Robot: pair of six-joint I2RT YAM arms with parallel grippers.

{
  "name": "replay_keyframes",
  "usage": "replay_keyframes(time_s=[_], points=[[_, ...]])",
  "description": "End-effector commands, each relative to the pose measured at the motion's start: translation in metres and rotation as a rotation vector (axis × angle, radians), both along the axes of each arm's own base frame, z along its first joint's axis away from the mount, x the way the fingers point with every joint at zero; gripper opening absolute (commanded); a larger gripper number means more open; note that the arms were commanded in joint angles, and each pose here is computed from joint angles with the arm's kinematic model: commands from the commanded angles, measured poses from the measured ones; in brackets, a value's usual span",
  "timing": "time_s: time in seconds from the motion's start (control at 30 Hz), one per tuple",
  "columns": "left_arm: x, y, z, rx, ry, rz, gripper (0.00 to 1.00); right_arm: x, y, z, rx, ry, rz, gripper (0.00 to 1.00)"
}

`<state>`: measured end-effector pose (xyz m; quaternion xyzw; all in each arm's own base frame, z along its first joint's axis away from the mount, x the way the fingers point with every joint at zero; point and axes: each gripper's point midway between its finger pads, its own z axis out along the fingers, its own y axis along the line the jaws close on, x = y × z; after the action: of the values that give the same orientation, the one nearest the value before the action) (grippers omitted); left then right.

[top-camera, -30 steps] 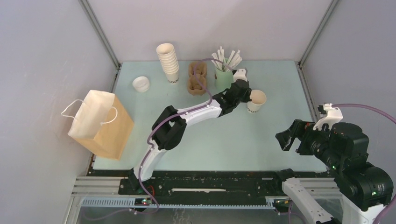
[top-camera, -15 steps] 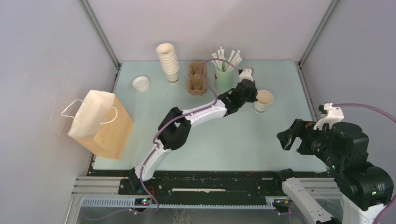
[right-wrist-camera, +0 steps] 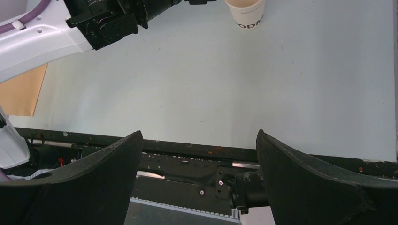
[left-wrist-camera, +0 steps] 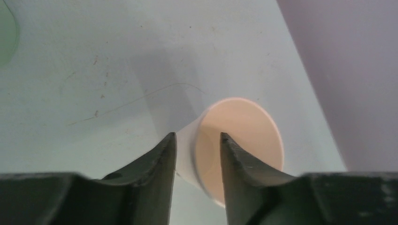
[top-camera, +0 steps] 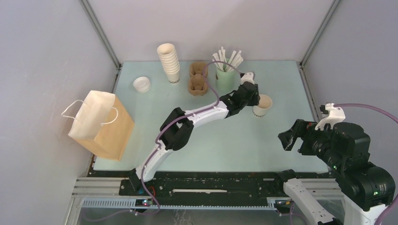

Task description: Pack the takeout coffee

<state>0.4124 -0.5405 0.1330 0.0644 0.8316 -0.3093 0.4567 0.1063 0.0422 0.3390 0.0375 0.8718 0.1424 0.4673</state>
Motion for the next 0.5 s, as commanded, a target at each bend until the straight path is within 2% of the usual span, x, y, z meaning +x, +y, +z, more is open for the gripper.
replay_keyframes(time_s=[0.0,0.07,0.17,0.33,0.47], points=[[-0.007,0.022,0.065,-0.034,-0.038,0.016,0.55,0.005,0.002,0.003,0.004,-0.020,0.010,1.00],[-0.013,0.042,0.093,-0.044,-0.042,0.020,0.68,0.009,0.005,0.002,0.013,-0.024,0.017,1.00],[-0.030,0.088,0.135,-0.016,-0.066,0.005,0.77,0.017,0.012,-0.001,0.034,-0.027,0.034,1.00],[-0.072,0.199,0.165,0.139,-0.057,0.051,0.84,0.034,0.027,-0.016,0.067,-0.003,0.081,1.00],[-0.099,0.288,0.158,0.196,0.016,0.171,0.87,0.049,0.046,-0.029,0.114,0.044,0.144,0.99]])
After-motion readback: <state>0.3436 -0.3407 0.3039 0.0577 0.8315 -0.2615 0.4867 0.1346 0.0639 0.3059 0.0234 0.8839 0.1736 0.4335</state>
